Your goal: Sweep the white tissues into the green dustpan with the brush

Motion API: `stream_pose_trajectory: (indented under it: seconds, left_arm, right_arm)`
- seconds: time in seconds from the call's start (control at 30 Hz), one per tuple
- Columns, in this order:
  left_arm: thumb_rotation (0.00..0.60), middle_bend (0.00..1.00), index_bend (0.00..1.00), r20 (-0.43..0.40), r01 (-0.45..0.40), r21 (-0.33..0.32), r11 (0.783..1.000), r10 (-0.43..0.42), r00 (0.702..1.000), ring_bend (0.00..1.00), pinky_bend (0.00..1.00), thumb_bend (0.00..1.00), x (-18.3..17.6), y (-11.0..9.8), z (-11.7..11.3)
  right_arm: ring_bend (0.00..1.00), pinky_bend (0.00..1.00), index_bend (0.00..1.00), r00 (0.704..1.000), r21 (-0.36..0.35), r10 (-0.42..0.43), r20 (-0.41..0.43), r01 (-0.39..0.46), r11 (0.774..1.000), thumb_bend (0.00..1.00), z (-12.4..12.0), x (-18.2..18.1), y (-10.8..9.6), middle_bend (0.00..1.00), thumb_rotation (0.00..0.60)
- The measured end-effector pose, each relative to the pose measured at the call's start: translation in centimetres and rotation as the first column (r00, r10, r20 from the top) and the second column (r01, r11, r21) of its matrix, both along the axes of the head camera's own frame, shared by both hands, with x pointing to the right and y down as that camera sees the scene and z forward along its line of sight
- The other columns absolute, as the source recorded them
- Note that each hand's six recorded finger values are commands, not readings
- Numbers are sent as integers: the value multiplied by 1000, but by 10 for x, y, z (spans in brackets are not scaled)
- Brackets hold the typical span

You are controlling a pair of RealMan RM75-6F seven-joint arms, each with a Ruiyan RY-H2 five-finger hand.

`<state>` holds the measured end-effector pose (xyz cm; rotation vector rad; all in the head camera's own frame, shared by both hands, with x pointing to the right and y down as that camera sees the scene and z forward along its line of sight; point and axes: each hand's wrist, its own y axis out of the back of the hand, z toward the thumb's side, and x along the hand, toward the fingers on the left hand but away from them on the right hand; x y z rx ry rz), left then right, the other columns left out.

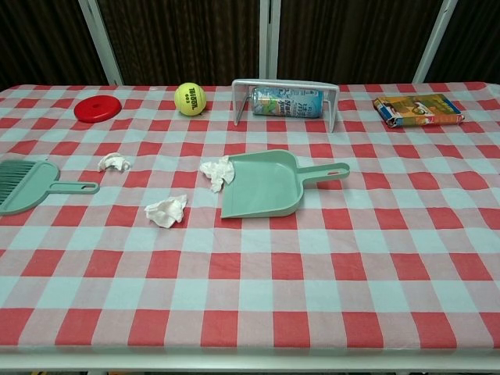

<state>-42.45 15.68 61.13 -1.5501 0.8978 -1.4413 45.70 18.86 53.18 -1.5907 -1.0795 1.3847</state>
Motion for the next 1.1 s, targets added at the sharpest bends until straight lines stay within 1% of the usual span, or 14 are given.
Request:
stream_pose_trajectory:
  seconds: [0.03,0.13,0.17,0.2,0.3,0.37,0.5,0.73,0.93,1.1]
  left_arm:
    - [600,256,321,13,-20,-11,1000,20,1000,223,362,161,5,-6,4]
    - [600,267,343,60,-72,-46,996,75,995,293,552,161,20,-20,17]
    - [600,291,357,77,-88,-54,995,92,993,349,641,161,25,-25,20]
    - [600,325,371,94,-104,-61,993,110,990,403,704,161,30,-29,24]
    - [600,411,393,141,-154,-87,984,165,976,508,798,164,50,-41,39]
    - [600,424,394,161,-170,-119,978,188,969,531,824,164,62,-47,52]
    - [600,425,394,190,-185,-184,965,219,957,537,838,164,81,-50,74]
    - [600,414,395,242,-185,-282,942,256,936,543,842,171,103,-40,111]
    - [600,399,394,285,-188,-330,925,287,914,543,842,195,111,-35,129]
    - [600,399,394,300,-192,-350,917,304,904,543,842,212,117,-36,137]
  right_arm:
    - [0,0,13,1000,2,-1,-2,1,1000,239,-1,0,0,169,600]
    - [0,0,12,1000,5,0,-7,0,1000,239,-3,2,0,169,600]
    - [0,0,12,1000,5,1,-9,-1,1000,239,-4,2,0,169,600]
    - [0,0,12,1000,5,3,-10,-3,1000,239,-4,3,0,169,600]
    - [0,0,12,1000,3,8,-12,-8,1000,240,-4,5,1,169,600]
    - [0,0,12,1000,0,11,-14,-11,1000,240,-4,6,1,169,600]
    - [0,0,12,1000,-3,16,-18,-16,1000,240,-5,8,2,169,600]
    - [0,0,12,1000,-8,22,-22,-22,1000,240,-4,10,3,170,600]
    - [0,0,12,999,-11,25,-22,-26,1000,240,-4,11,4,169,600]
    - [0,0,12,999,-10,31,-23,-31,999,239,-4,13,5,169,600]
